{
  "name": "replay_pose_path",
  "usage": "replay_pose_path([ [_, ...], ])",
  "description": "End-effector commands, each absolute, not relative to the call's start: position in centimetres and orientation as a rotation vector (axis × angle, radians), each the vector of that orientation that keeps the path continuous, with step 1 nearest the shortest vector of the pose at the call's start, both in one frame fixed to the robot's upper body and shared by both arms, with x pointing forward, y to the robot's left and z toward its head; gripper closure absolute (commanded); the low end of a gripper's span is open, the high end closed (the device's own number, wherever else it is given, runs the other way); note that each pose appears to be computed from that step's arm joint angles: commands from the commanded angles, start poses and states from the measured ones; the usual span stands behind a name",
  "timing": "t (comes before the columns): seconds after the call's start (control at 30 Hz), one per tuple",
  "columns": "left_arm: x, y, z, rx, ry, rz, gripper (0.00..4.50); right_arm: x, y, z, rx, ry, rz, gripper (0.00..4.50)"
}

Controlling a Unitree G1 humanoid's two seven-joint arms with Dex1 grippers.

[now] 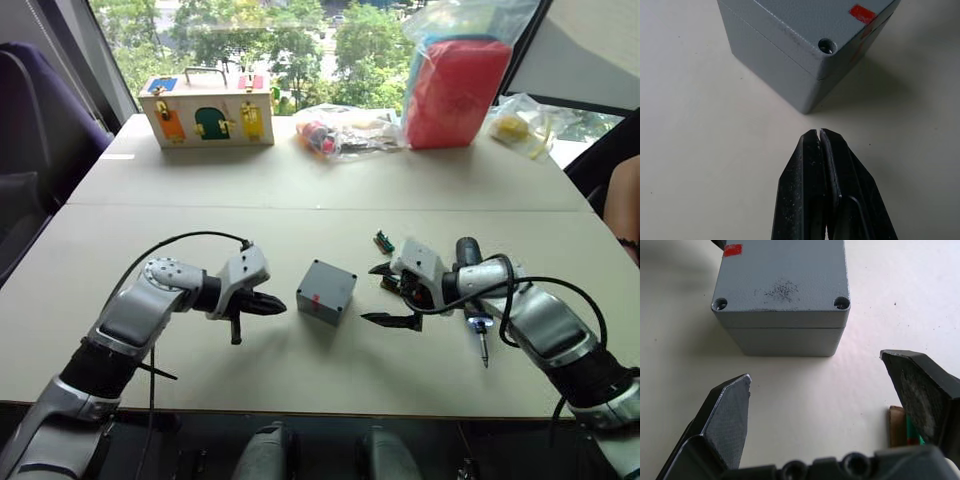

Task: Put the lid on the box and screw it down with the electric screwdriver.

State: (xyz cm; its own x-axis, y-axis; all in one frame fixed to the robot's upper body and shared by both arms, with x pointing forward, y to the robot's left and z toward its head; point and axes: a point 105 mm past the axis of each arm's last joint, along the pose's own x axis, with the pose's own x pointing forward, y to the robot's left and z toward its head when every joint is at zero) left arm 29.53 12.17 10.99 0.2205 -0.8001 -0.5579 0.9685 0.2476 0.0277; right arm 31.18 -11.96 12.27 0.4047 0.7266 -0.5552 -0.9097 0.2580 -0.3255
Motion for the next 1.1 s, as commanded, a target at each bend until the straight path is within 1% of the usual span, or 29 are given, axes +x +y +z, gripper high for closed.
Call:
replay_pose_path([
  [0.03,28.9,11.1,11.5,0.404,0.45,-1.283,4.5,32.0,-11.1,12.5,-0.74,0.269,1.199,0.03],
  [0.13,29.0,10.4,11.4,0.388,0.433,-1.276,4.5,32.0,-10.1,12.3,-0.716,0.253,1.25,0.03],
  [0.27,29.6,10.4,11.4,0.386,0.42,-1.236,4.5,30.4,-9.2,11.8,-0.656,0.279,1.344,0.03],
  [0.37,30.1,10.5,11.6,0.389,0.407,-1.214,4.5,29.4,-8.9,11.8,-0.61,0.29,1.371,0.03],
  [0.77,32.3,10.1,12.7,0.412,0.335,-1.169,4.5,27.3,-8.0,11.4,-0.49,0.303,1.322,0.03],
  [0.97,32.6,9.6,12.7,0.423,0.323,-1.184,4.5,27.0,-7.8,11.2,-0.477,0.306,1.3,0.03],
  [1.1,32.5,9.9,12.7,0.429,0.33,-1.19,4.5,27.3,-8.5,11.7,-0.485,0.295,1.252,0.03],
])
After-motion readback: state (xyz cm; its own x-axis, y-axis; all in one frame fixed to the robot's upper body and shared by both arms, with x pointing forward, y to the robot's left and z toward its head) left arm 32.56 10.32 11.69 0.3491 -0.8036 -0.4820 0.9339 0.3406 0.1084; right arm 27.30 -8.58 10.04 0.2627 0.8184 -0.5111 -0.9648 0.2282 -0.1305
